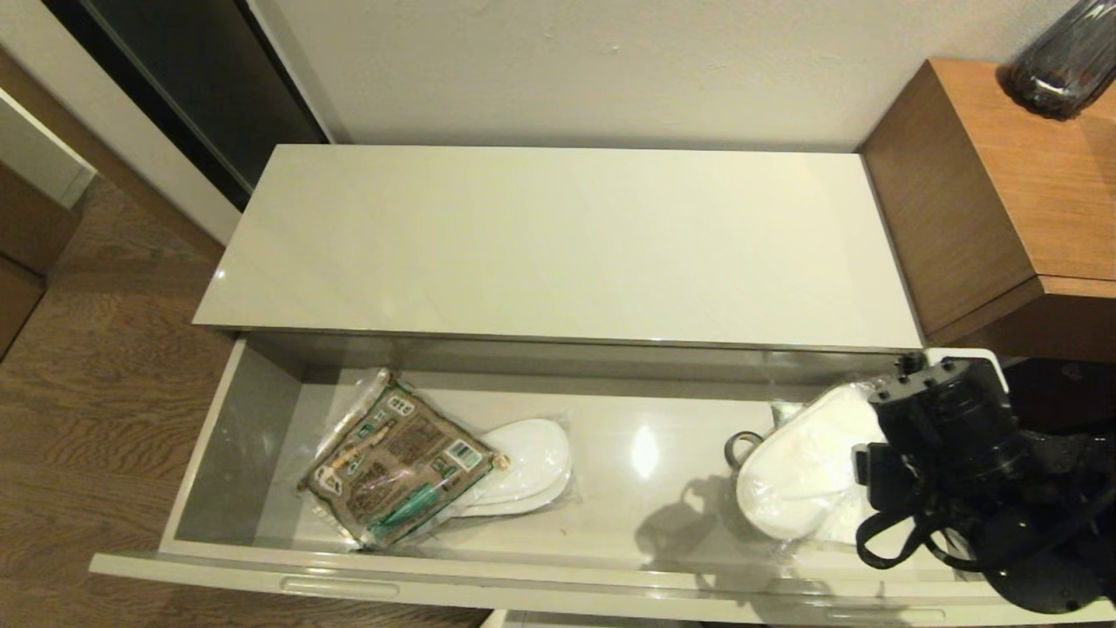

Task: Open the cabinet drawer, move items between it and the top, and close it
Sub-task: Put the disposable slippers in the drawer, then close the drawer

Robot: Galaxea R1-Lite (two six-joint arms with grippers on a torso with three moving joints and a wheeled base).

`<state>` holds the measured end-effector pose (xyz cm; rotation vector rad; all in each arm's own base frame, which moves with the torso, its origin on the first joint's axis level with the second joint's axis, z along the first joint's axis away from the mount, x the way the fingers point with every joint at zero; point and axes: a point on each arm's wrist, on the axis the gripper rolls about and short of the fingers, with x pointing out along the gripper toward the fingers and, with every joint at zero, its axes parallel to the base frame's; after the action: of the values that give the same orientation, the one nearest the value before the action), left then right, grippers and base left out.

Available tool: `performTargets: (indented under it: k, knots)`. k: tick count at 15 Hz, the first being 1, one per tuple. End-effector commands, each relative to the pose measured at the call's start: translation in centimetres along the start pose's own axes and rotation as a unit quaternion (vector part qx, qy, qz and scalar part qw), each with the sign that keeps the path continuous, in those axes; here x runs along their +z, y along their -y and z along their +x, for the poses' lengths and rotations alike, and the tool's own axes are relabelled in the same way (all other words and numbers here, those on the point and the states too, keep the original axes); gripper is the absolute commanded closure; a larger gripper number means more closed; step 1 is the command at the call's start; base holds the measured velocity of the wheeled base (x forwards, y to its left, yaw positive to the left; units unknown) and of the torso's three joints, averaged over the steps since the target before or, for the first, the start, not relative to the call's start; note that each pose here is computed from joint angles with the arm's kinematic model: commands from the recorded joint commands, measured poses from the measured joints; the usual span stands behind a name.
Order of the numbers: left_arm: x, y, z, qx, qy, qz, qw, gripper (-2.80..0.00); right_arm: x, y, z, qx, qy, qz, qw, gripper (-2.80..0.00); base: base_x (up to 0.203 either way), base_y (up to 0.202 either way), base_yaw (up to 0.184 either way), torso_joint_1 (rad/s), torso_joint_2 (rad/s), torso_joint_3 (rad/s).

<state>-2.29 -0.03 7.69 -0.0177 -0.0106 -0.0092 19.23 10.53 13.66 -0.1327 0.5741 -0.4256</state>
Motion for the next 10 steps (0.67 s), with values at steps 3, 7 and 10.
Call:
performTargets:
  k: [3,7,10]
  knots:
    - [0.0,0.0,0.0,0.001,-0.001,0.000,1.0000,0.00,0.2,5.1,-3.8,0.006,0.011,0.009,1.000,0.00,0.000,0.000,0.000,0.000,0.00,0.000]
    - [0.0,0.0,0.0,0.000,-0.001,0.000,1.0000,0.00,-4.0,8.1,-5.0,0.060,-0.097,0.029,0.993,0.00,0.000,0.000,0.000,0.000,0.00,0.000]
    - [0.0,0.0,0.0,0.001,-0.001,0.000,1.0000,0.00,-5.0,7.6,-4.7,0.117,-0.172,0.050,0.977,0.00,0.000,0.000,0.000,0.000,0.00,0.000]
